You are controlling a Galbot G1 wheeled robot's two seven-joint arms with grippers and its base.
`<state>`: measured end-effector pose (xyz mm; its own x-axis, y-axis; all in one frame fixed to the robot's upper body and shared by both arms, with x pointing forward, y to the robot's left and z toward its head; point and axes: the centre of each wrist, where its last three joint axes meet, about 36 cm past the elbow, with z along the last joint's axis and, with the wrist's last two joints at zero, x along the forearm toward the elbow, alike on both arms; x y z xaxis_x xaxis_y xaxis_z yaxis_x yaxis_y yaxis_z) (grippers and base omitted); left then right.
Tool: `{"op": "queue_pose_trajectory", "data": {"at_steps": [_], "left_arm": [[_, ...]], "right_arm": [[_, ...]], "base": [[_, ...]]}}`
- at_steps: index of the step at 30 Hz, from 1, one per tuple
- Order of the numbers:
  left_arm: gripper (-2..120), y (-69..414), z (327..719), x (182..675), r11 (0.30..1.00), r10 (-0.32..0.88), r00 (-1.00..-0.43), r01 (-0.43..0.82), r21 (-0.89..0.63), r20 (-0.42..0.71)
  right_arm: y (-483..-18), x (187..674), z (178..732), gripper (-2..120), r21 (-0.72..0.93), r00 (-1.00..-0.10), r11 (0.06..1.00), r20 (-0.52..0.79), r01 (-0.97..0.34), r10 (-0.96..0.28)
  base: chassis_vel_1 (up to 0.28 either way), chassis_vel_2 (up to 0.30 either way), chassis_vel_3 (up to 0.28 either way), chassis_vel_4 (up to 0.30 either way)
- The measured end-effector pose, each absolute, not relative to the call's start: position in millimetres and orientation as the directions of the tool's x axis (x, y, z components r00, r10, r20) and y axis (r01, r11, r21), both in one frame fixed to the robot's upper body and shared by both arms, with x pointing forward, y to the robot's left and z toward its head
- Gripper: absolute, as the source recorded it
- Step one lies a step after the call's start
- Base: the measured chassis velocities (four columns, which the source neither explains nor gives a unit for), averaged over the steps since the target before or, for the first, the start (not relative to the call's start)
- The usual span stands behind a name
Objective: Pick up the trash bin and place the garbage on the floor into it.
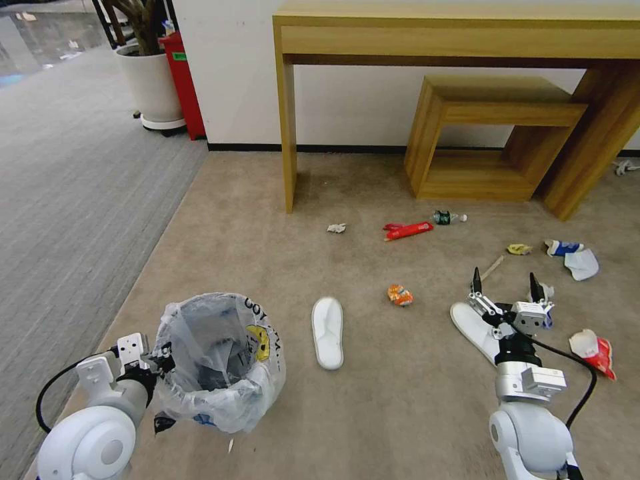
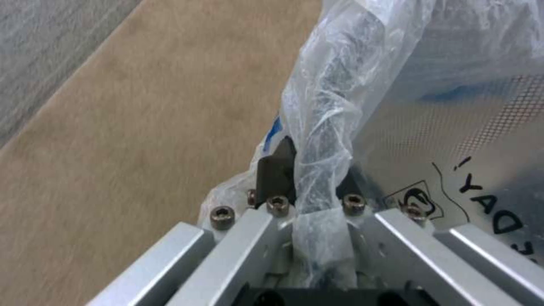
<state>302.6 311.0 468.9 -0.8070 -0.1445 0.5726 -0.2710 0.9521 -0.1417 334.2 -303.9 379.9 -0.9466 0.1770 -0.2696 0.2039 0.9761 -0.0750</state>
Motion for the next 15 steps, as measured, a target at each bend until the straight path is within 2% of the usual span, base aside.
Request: {"op": "queue_pose_trajectory", "data": {"at_steps": [5,15], "left_arm": [[0,310.9,468.1,303.3,0.952,-0.144,-0.806,-0.272,-0.142,0.574],[0,311.6,468.1,304.2,0.951,-0.145,-0.807,-0.273,-0.143,0.573]], "right_arm": [[-303.0,335.5,379.9,100,-0.07,-0.946,0.977,-0.273,0.201,0.175],[-303.0,336.6,379.8,100,-0.067,-0.946,0.977,-0.274,0.201,0.176]], "base": [[-0.1,0.117,0.094,-0.096],[0.005,-0.011,-0.008,0.006]]}}
